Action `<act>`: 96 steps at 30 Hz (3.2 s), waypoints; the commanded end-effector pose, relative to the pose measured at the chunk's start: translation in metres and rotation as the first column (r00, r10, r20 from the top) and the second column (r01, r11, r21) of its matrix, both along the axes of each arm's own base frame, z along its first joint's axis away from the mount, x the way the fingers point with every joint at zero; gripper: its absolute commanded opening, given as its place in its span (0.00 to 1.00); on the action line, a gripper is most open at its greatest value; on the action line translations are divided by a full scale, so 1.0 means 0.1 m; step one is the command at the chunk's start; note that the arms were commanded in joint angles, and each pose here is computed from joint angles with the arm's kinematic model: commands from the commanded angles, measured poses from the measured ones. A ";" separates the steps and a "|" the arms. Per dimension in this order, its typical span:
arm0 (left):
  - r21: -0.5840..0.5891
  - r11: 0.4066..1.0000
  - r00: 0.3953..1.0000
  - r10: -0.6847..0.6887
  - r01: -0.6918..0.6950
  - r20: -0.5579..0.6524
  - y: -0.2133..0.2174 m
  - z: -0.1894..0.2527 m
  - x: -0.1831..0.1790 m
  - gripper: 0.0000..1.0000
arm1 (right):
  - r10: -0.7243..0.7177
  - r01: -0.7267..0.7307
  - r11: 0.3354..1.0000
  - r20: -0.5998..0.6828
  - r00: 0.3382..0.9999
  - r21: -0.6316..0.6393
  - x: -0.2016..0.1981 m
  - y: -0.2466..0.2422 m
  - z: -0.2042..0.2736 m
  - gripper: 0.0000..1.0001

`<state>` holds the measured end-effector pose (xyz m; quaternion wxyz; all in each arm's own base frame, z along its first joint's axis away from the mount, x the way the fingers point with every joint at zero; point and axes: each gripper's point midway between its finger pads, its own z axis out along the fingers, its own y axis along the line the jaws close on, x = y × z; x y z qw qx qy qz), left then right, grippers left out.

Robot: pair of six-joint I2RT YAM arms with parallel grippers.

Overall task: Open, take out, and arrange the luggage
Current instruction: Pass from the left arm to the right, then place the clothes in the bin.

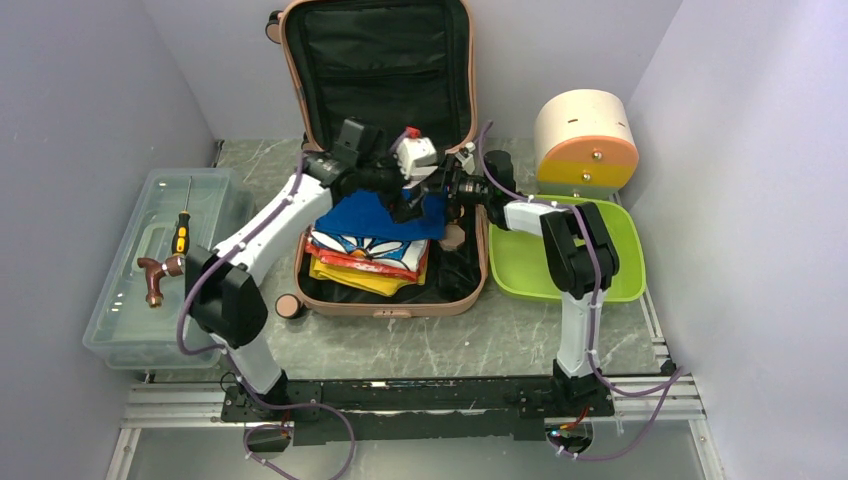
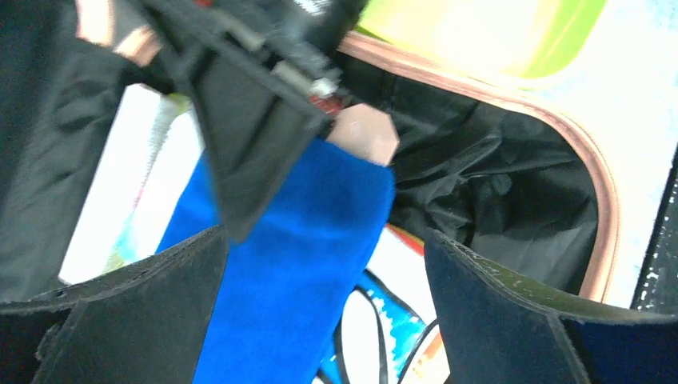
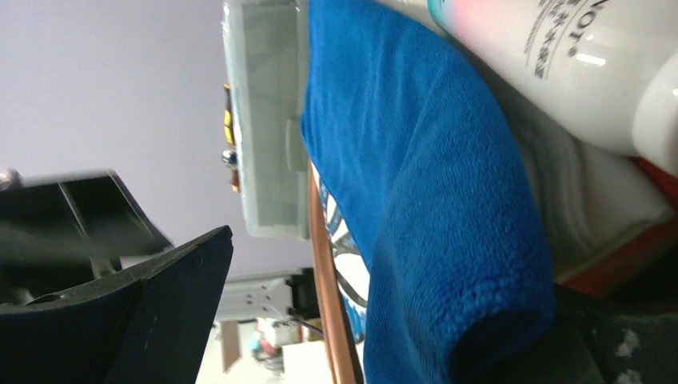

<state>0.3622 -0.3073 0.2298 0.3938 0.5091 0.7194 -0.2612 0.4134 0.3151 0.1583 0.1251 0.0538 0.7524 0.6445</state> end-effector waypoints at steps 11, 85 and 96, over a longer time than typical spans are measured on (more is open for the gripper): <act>-0.013 0.935 0.933 0.353 -0.353 0.074 1.76 0.31 0.01 1.00 | 0.145 -0.123 0.987 0.263 0.954 -0.098 -0.36 0.07 0.29 1.00; -0.036 0.911 0.909 0.407 -0.411 -0.087 2.44 -0.37 -1.56 0.95 | 0.010 0.035 0.553 0.048 0.999 -0.833 -1.03 -3.47 -0.37 0.00; -0.037 0.911 0.908 0.407 -0.412 -0.097 2.44 -0.40 -1.56 0.95 | 0.005 0.010 0.492 0.014 1.000 -0.871 -1.03 -3.82 -0.54 0.00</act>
